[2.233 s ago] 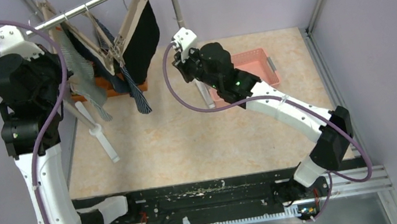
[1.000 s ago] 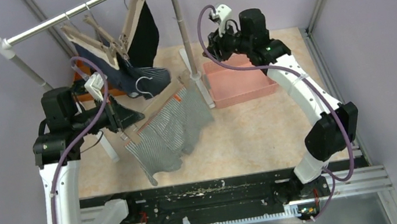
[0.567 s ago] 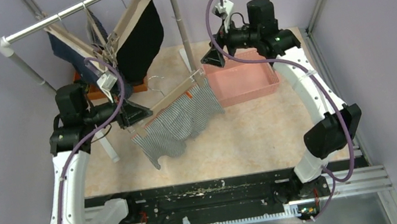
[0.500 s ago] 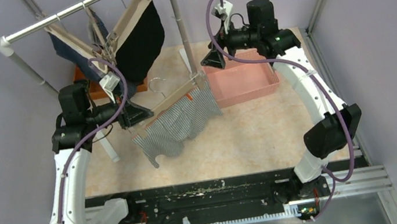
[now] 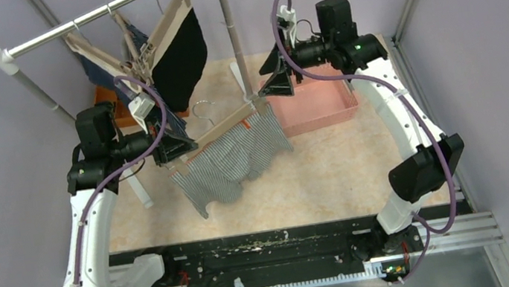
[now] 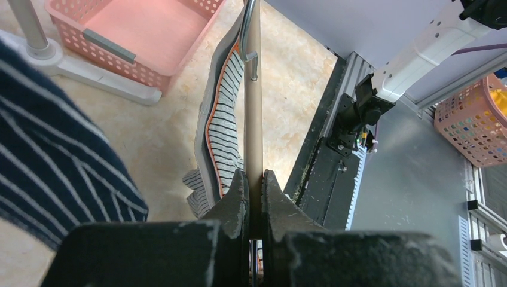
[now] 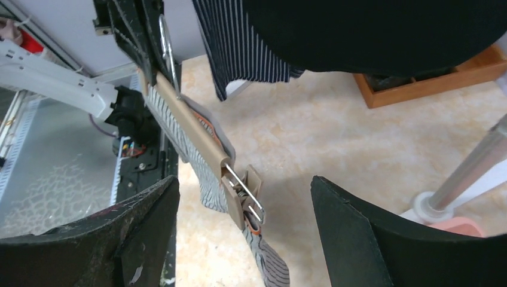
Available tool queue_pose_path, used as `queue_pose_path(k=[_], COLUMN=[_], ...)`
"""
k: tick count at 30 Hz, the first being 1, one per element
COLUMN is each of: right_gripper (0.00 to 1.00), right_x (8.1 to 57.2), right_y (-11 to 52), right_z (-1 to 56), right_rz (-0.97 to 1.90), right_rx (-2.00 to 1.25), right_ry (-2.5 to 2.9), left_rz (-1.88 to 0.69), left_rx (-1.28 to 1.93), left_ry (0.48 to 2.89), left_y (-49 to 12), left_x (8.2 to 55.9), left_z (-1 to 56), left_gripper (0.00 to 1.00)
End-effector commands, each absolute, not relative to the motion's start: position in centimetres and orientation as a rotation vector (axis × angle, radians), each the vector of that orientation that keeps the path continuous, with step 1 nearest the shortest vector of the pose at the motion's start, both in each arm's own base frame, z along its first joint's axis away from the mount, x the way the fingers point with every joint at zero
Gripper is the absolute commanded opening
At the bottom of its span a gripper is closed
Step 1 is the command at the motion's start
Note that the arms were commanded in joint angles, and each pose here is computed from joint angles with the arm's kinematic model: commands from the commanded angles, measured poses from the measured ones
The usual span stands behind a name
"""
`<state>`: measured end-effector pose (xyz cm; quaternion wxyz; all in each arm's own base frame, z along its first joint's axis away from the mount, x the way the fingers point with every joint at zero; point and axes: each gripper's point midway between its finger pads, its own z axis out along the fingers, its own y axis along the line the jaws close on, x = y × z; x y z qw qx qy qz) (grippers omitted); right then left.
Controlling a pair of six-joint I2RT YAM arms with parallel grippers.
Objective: Remove the underwear clipped to the hanger
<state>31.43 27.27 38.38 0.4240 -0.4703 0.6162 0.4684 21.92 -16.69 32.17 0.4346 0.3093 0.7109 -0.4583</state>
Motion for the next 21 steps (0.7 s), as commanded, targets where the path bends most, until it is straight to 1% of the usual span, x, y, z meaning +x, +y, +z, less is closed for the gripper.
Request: queue_pose_path(k=[1,8,13,15,16,19,21], right_gripper=[0.8,0.75,0.69,0.63,0.54,0.2,0.0], right_x=[29.4,28.4,28.5,28.4,28.4,28.3,28.4], right_y=[28.3,29.8,30.2,30.3,30.4,30.5,30.5], right_z=[38.5,37.6,37.7,37.8,38.0,38.4,38.4], right_rz=[1.261,1.355,1.373,1.385,1.391,1.408,1.399], right_rx=[-1.233,-1.266,-1.276,-1.28,-1.283,-1.283,-1.28], right_ry=[1.473,1.452,1.432,1.421,1.407,1.39,1.389], left_rz=[-1.151,-1.188,-1.197,-1.194,-1.192,-1.188,-1.196], left_rx=[0.862,0.897,0.885,0.877,0.875,0.862,0.858], left_ry=[1.641,1.565,1.56,1.559,1.558,1.568,1.575], left_y=[-17.4,-17.8,-17.9,-17.9,-17.9,-17.8,-17.8], left_x=[21.9,21.6,21.9,21.9,22.0,22.1,22.0], left_z=[34.5,35.7,35.6,35.6,35.6,35.4,35.1], left_gripper=[0.0,0.0,0.0,0.0,0.0,0.0,0.0])
